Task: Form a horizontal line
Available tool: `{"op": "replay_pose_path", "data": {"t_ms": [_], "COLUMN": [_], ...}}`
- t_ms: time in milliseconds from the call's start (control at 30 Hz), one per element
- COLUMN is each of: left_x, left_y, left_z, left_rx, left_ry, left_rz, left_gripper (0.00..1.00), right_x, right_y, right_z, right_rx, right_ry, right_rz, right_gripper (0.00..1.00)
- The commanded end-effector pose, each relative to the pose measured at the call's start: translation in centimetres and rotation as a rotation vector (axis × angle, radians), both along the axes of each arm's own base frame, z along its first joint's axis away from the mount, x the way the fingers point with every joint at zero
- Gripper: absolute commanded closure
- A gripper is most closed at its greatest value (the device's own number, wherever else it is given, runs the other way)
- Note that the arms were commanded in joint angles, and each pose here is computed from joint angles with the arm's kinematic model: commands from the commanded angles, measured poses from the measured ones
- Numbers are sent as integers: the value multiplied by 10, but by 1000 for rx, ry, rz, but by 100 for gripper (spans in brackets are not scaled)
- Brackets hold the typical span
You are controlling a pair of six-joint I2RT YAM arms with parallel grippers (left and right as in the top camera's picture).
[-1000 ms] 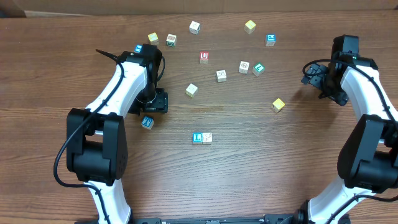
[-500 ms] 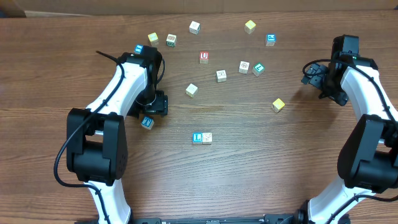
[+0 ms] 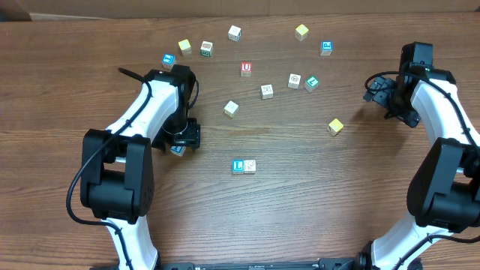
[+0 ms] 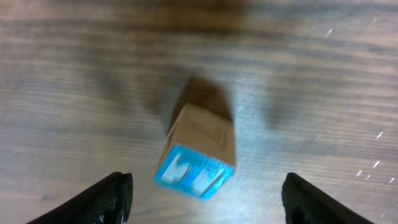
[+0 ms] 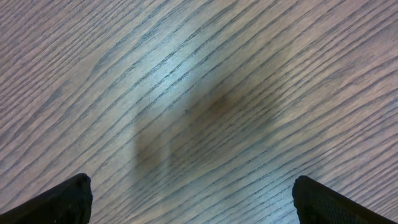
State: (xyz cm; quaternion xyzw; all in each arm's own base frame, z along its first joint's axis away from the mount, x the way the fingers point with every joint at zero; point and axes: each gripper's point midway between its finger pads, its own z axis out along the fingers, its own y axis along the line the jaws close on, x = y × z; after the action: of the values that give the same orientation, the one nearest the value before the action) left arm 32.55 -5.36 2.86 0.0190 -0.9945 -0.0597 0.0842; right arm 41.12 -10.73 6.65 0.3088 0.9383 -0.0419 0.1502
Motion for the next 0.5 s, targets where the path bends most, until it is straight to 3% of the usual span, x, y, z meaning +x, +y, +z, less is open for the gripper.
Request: {"op": "replay_pose_path", "data": {"t_ms": [0, 200, 367, 433, 467], "left_x": [24, 16, 7, 5, 5], "left_y": [-2, -10, -9, -7, -6], "left_z": [30, 93, 100, 89, 84], "left_rx": [0, -79, -106, -109, -109], "left_ry": [-121, -289, -424, -450, -455], "left_rz": [-20, -26, -59, -59, -56], "left_gripper": [22, 19, 19, 4, 0], "right_x": [7, 7, 7, 7, 7], "right_y": [-3, -3, -3, -3, -3], "right_z": [16, 16, 16, 16, 16], "right_rx": [-16, -16, -16, -16, -16], "right_ry": [-44, -44, -44, -44, -44], "right_rz": [-2, -2, -2, -2, -2], "right_gripper": [0, 0, 0, 0, 0]}}
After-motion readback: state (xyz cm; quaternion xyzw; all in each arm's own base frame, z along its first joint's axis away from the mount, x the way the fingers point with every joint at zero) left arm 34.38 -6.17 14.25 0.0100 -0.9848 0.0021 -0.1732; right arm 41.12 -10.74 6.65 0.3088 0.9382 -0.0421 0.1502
